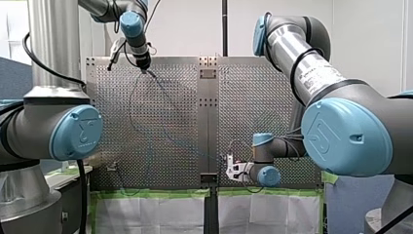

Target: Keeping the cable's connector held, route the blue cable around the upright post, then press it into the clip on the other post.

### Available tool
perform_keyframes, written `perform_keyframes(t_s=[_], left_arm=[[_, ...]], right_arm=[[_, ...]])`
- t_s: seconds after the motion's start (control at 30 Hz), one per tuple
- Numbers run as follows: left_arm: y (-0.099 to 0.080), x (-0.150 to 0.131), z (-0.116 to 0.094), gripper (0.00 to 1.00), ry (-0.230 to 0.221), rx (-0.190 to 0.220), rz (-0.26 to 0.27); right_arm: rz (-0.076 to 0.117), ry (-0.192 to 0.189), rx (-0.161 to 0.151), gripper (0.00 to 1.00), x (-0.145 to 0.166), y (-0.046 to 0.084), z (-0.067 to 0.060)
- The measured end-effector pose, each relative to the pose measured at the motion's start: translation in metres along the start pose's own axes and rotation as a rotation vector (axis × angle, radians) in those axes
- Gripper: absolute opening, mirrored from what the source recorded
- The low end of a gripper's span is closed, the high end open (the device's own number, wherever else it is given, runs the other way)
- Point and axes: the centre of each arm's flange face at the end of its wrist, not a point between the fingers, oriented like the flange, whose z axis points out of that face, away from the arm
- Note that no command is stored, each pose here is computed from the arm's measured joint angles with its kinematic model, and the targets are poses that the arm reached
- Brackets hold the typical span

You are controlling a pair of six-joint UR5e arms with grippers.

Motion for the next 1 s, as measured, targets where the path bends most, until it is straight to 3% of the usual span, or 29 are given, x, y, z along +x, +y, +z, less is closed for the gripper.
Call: perform_keyframes(t_s=[0.2,0.73,1.0], left_arm=[[0.0009,-0.0043,0.0063,1.00,-0.039,0.025,-0.013],[0.0038,-0.0045,0.0078,1.00,-0.040,0.017,-0.032],[0.0082,-0.0023,0.0059,1.00,-0.020,-0.024,-0.063]], right_arm=[[0.000,0.001,0.000,0.00,0.0002,0.0001,0.0004],[0.001,0.001,-0.001,0.00,0.0004,0.0002,0.0006],[0.000,0.001,-0.001,0.00,0.0003,0.0002,0.0005]])
